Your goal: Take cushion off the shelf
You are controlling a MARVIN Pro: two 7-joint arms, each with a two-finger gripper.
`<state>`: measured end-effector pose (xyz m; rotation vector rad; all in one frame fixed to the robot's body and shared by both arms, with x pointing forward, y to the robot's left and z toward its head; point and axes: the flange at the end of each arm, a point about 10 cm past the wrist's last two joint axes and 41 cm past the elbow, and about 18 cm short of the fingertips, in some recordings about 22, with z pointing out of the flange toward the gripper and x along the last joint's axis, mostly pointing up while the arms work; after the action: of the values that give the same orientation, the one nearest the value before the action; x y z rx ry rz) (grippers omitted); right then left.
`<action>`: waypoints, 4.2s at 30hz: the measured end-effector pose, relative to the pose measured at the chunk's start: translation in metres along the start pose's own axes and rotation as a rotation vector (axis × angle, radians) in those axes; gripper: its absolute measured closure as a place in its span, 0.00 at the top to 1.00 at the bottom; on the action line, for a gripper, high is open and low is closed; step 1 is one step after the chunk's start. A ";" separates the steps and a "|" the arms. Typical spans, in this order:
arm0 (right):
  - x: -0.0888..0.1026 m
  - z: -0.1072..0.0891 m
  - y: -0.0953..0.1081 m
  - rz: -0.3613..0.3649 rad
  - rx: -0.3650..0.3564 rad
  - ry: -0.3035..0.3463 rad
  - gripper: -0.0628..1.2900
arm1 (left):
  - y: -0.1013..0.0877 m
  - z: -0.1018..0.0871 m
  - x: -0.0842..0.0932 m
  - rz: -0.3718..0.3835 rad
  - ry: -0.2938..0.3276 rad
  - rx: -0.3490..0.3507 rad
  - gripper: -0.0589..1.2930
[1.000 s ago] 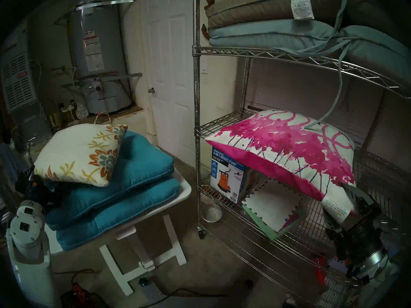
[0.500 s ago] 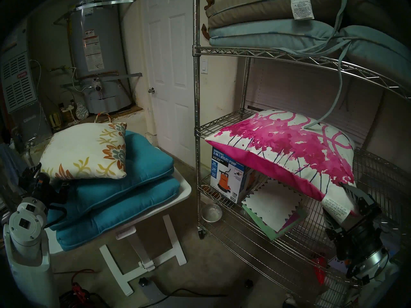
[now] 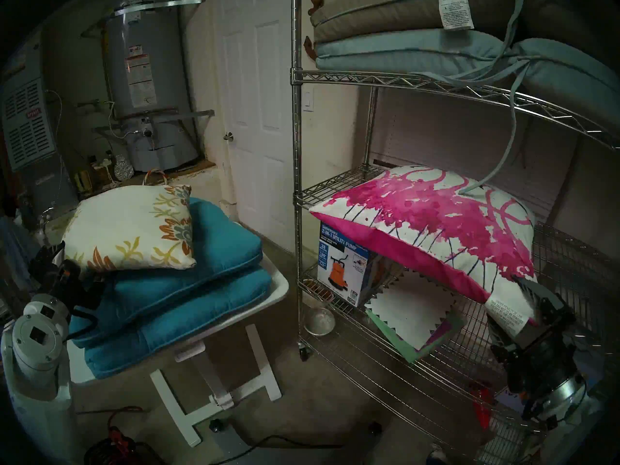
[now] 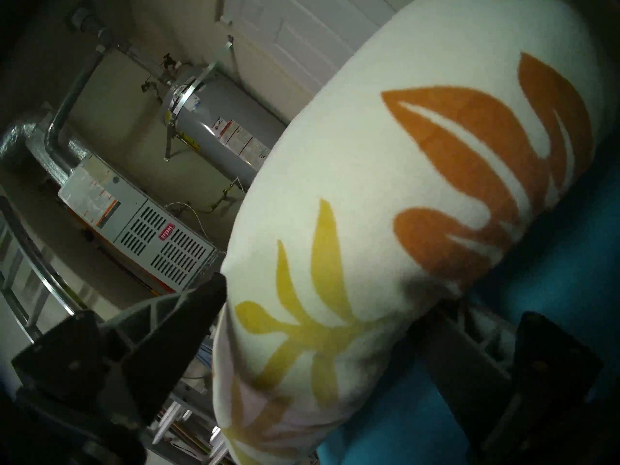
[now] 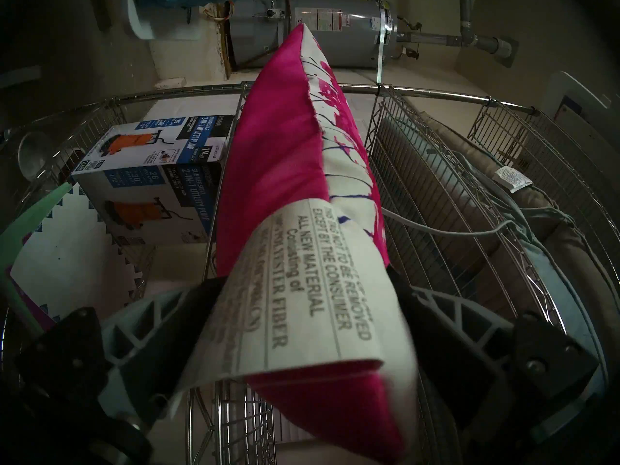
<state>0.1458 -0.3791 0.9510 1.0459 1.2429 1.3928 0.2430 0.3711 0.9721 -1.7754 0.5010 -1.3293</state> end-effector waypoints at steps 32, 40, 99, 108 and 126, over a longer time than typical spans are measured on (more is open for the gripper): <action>0.000 0.000 0.000 0.000 0.000 0.001 0.96 | 0.000 -0.005 0.009 0.230 0.159 -0.001 0.98; 0.000 0.000 0.000 0.000 0.000 0.001 0.96 | 0.014 -0.013 0.003 0.215 0.176 -0.055 0.98; -0.001 0.000 -0.001 0.002 0.000 0.002 0.96 | 0.102 -0.060 0.066 0.153 0.658 -0.216 0.98; -0.001 0.000 -0.001 0.002 0.000 0.002 0.96 | 0.117 -0.068 0.089 0.137 0.747 -0.222 0.98; -0.001 0.000 -0.001 0.002 0.000 0.001 0.96 | 0.117 -0.047 0.139 0.261 0.709 -0.120 0.98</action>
<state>0.1459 -0.3800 0.9502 1.0468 1.2431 1.3952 0.2684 0.1859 0.9627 -1.2265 1.1739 -1.7429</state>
